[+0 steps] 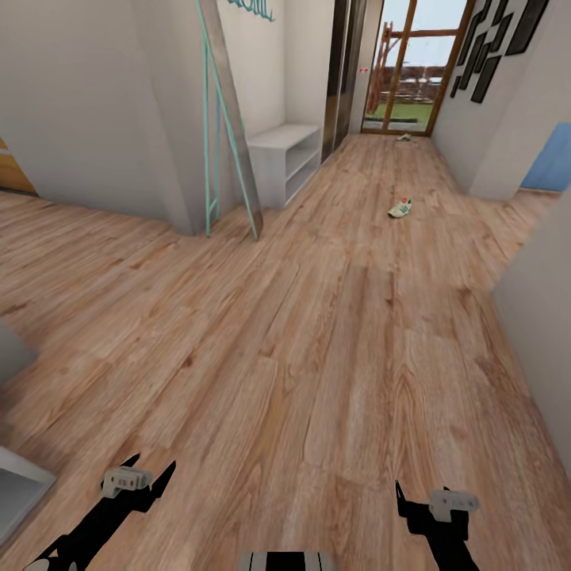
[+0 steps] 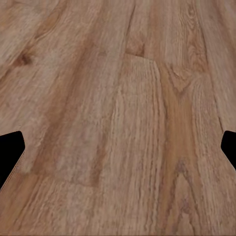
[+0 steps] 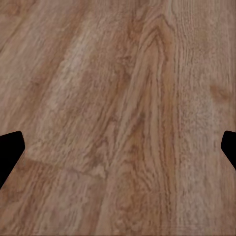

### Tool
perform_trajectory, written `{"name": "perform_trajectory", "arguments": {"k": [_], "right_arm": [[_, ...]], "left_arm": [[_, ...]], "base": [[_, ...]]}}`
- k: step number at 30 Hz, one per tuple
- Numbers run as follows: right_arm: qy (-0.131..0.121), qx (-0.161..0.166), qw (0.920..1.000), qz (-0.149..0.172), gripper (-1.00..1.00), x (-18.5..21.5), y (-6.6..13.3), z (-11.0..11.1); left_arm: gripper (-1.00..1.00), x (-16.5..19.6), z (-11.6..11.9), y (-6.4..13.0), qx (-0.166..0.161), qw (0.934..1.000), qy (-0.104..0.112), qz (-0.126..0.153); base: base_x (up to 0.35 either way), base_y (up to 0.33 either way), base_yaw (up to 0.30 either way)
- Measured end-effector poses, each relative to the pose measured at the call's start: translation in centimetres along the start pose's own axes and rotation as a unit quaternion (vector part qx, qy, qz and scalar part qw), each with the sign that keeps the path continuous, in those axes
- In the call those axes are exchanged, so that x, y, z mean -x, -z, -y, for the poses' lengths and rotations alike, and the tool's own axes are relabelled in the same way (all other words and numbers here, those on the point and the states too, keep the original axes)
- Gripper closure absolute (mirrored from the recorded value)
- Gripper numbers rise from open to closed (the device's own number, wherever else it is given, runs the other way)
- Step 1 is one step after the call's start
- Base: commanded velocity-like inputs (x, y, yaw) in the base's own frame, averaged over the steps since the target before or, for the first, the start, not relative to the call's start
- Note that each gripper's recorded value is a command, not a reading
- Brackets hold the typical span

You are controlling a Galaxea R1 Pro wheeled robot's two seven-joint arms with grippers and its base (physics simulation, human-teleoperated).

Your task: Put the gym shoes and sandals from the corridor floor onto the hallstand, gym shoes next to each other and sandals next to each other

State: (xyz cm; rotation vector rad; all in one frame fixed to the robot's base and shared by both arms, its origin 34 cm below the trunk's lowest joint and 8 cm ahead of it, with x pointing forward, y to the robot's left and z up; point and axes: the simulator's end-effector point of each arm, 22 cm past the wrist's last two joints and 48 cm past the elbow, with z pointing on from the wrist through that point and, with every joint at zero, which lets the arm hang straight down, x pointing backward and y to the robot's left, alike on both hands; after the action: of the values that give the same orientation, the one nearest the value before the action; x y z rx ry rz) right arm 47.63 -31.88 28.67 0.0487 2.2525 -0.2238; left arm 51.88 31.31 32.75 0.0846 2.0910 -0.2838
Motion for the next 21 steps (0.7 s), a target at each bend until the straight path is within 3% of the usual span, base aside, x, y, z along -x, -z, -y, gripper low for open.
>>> {"name": "perform_trajectory", "arguments": {"k": [21], "right_arm": [[-0.005,0.001,1.0000,-0.001,-1.00,-0.06,0.09,-0.56]], "left_arm": [[-1.00,-0.06,0.00,0.00,0.000,1.0000,0.000,-0.001]], "base": [[0.324,0.000,-0.001]]}}
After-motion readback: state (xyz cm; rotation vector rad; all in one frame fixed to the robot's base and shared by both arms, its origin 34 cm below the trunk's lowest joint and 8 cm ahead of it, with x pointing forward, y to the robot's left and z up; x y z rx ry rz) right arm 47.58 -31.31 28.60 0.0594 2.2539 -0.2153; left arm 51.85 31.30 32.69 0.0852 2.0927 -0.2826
